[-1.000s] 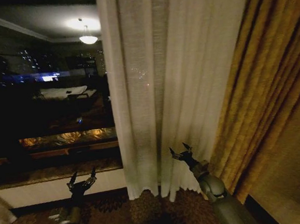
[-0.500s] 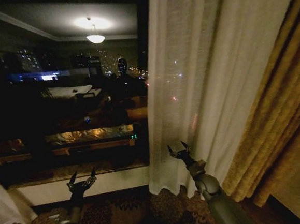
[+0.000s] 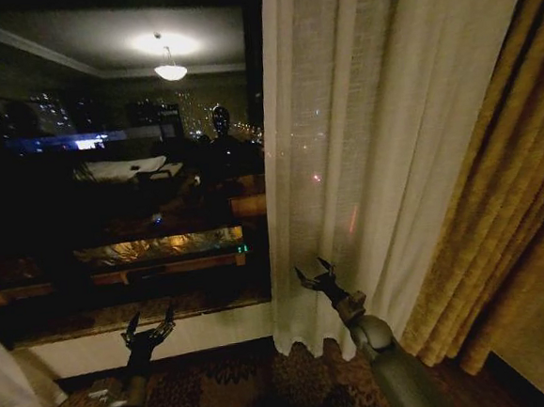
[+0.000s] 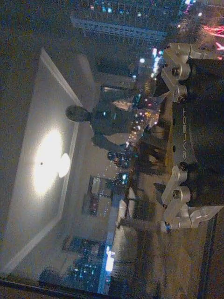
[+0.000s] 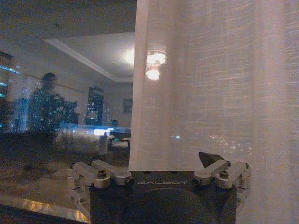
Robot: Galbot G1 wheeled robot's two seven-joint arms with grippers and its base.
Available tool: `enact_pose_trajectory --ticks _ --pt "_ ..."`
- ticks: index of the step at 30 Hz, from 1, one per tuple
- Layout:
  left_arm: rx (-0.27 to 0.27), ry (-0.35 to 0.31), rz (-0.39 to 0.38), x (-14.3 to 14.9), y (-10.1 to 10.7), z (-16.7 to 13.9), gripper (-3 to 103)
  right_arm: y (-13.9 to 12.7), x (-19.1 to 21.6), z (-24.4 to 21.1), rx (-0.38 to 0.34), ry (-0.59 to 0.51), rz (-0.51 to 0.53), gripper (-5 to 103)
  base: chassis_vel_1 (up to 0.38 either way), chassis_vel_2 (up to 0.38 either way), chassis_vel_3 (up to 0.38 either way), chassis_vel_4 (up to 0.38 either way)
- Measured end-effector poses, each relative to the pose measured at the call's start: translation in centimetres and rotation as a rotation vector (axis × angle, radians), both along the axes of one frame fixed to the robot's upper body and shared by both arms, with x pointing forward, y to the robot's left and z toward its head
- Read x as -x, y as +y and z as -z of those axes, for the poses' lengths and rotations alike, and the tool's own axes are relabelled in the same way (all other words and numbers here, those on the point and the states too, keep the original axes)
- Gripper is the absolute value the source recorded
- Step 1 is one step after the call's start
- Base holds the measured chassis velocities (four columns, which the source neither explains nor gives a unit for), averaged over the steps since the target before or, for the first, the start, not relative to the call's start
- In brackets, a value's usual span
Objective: Open the curtains by pulling them apart, changing their state from closed to fully open.
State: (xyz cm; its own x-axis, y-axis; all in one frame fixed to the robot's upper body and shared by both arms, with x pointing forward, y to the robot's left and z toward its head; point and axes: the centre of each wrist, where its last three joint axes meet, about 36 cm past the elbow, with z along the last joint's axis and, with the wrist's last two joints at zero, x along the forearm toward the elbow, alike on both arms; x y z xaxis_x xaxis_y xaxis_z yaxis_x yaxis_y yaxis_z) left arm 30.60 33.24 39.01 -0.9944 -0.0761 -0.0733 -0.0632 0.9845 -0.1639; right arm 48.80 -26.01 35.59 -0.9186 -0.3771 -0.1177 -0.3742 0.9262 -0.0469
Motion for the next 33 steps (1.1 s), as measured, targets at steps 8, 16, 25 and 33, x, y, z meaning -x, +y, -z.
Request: enact_pose_trajectory --ticks 8,16,25,33 --pt "0.0 0.0 0.0 0.0 0.0 0.0 100 1.5 -1.2 0.2 -0.001 -0.007 0.096 100 -0.151 0.175 0.142 -0.168" --pt "0.0 0.0 0.0 0.0 0.0 0.0 100 2.8 -2.9 0.1 0.036 -0.022 0.117 100 -0.055 0.041 0.05 -0.032" --pt "0.0 0.0 0.0 0.0 0.0 0.0 100 3.4 -2.6 0.0 0.038 -0.04 0.089 100 0.021 -0.012 -0.02 0.013" --pt "0.0 0.0 0.0 0.0 0.0 0.0 100 2.8 -0.3 -0.4 0.041 -0.047 0.054 100 0.0 0.0 0.0 0.0"
